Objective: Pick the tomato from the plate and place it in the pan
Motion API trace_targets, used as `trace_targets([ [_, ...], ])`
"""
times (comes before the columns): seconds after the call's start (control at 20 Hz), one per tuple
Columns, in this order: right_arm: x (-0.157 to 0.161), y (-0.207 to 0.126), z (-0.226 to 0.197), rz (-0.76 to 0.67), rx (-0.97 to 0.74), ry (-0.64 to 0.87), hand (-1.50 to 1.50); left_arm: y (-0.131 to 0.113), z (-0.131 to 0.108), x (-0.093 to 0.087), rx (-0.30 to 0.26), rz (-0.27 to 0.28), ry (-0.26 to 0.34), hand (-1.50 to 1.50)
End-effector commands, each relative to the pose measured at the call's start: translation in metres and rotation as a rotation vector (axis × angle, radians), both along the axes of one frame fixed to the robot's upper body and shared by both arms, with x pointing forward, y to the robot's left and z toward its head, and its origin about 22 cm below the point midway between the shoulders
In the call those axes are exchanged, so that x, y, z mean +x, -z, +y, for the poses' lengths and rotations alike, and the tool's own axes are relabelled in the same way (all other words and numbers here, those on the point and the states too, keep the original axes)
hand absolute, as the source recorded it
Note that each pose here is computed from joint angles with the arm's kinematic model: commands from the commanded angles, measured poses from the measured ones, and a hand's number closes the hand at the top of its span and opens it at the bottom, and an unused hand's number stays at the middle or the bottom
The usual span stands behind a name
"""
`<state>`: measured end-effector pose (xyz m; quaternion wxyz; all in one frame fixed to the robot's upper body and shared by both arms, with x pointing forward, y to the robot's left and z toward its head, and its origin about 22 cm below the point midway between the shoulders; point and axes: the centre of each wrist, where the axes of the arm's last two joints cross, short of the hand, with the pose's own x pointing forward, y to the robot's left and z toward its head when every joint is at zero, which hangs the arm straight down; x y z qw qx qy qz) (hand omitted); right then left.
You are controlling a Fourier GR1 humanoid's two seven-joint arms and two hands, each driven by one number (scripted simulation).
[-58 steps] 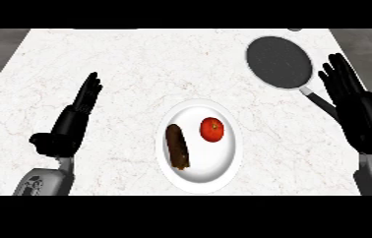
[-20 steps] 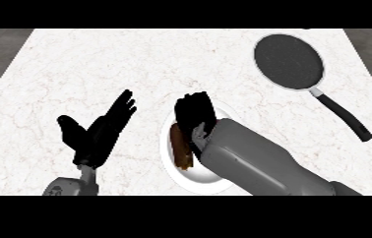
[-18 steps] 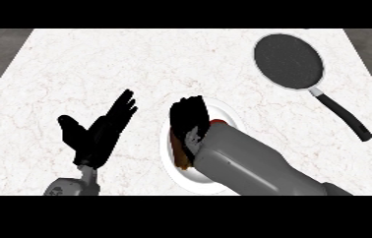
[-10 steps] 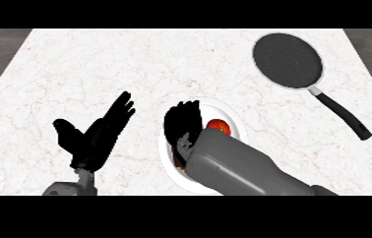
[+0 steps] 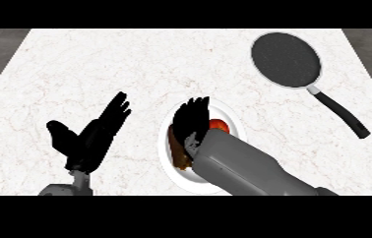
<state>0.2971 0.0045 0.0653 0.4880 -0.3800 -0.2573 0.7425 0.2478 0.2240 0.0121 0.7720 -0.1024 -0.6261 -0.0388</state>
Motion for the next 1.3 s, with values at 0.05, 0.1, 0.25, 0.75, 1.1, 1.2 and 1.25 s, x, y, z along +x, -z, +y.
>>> trace_targets([
  [0.05, -0.008, 0.017, 0.002, -0.034, -0.112, 0.061, -1.5, 0.003, 0.004, 0.006, 0.0, -0.009, 0.006, 0.0],
  [0.1, 0.002, 0.01, -0.019, -0.036, -0.098, 0.074, -1.5, 0.004, -0.003, -0.004, 0.02, -0.003, -0.008, 0.0],
  [0.25, 0.004, 0.017, -0.01, -0.028, -0.131, 0.081, -1.5, -0.017, -0.005, 0.008, -0.009, -0.007, 0.018, 0.0],
  [0.75, 0.011, 0.022, -0.035, -0.118, -0.136, -0.066, 1.5, 0.002, 0.007, 0.012, -0.004, -0.01, 0.002, 0.0],
  [1.1, 0.004, 0.033, -0.042, -0.196, -0.153, -0.14, 1.5, 0.014, -0.023, -0.008, -0.001, -0.01, 0.024, 0.0],
  [1.2, 0.039, 0.009, -0.03, -0.218, 0.003, 0.079, 1.5, 0.006, -0.013, 0.01, -0.019, 0.008, 0.007, 0.0],
  [1.25, 0.031, 0.023, -0.03, -0.216, 0.079, 0.164, 1.5, -0.002, -0.008, 0.004, -0.009, -0.009, 0.015, 0.0],
])
